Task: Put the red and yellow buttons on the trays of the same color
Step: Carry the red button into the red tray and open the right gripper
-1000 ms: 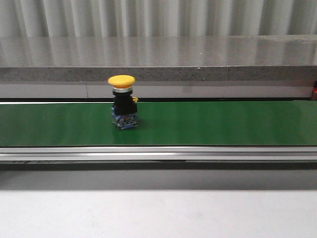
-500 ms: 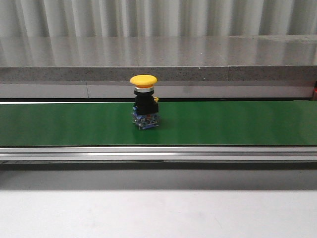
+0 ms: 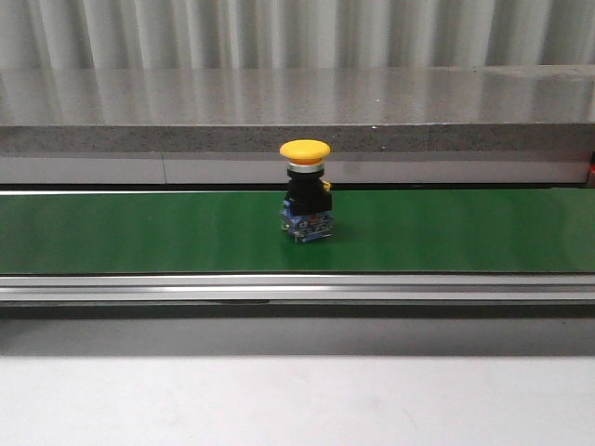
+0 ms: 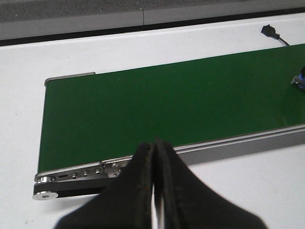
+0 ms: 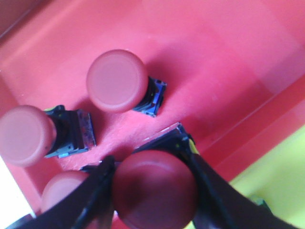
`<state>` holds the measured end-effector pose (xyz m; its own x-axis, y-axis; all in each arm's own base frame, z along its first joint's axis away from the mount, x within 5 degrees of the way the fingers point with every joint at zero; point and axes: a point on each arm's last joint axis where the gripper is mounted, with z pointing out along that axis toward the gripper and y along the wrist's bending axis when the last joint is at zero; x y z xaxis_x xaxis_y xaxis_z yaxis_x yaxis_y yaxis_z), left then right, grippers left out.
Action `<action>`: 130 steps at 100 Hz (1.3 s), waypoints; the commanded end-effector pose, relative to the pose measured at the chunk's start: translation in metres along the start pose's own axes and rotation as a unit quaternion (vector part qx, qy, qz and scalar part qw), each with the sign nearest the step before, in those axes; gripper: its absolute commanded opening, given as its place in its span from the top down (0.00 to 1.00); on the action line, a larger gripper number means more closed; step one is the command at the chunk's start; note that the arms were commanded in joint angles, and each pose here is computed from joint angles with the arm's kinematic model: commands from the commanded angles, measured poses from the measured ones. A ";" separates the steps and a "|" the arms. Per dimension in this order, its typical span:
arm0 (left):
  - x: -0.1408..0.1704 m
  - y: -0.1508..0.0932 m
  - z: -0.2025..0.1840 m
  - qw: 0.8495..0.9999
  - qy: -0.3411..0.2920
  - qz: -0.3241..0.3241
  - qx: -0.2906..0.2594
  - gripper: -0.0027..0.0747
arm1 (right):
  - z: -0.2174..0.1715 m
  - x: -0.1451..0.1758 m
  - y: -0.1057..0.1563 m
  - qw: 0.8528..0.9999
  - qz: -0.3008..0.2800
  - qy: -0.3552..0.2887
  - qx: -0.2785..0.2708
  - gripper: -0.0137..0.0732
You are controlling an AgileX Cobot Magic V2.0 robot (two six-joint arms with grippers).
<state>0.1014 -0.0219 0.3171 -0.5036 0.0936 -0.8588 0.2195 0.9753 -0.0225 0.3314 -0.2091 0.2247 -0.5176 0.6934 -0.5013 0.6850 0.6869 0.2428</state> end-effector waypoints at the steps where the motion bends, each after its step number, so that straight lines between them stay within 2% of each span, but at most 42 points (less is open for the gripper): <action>1: -0.013 -0.001 -0.005 0.999 -0.044 0.000 0.002 0.99 | -0.019 -0.019 0.005 0.998 0.005 -0.062 -0.015 0.71; 37: -0.013 -0.001 -0.005 0.999 -0.045 0.000 0.001 0.99 | 0.001 -0.014 0.001 0.999 0.009 -0.043 -0.009 0.68; 44: -0.013 -0.001 -0.005 0.999 -0.045 0.000 0.001 0.99 | 0.001 -0.014 0.001 0.999 0.009 -0.044 -0.010 0.60; 59: -0.013 -0.001 -0.005 0.999 -0.045 0.000 0.001 0.99 | 0.001 -0.015 0.001 0.999 0.009 -0.044 -0.010 0.29; 66: -0.013 -0.001 -0.005 0.999 -0.045 0.000 0.001 0.99 | 0.001 -0.015 0.001 0.999 0.009 -0.045 -0.010 0.23; 90: -0.013 -0.001 -0.005 0.999 -0.045 0.000 0.001 0.99 | -0.017 -0.018 0.004 0.998 0.006 -0.067 -0.016 0.25; 107: -0.013 -0.001 -0.005 0.999 -0.045 0.000 0.001 0.99 | -0.048 -0.014 0.006 0.994 0.002 -0.106 -0.024 0.25; 130: -0.013 -0.001 -0.005 0.999 -0.046 0.000 0.001 0.99 | -0.096 0.006 0.014 0.991 -0.020 -0.127 -0.040 0.25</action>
<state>0.1014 -0.0219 0.3171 -0.5036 0.0936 -0.8588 0.2195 0.9753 -0.0225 0.2991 -0.1858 0.2675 -0.4480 0.6552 -0.6083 0.6595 0.7016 0.2700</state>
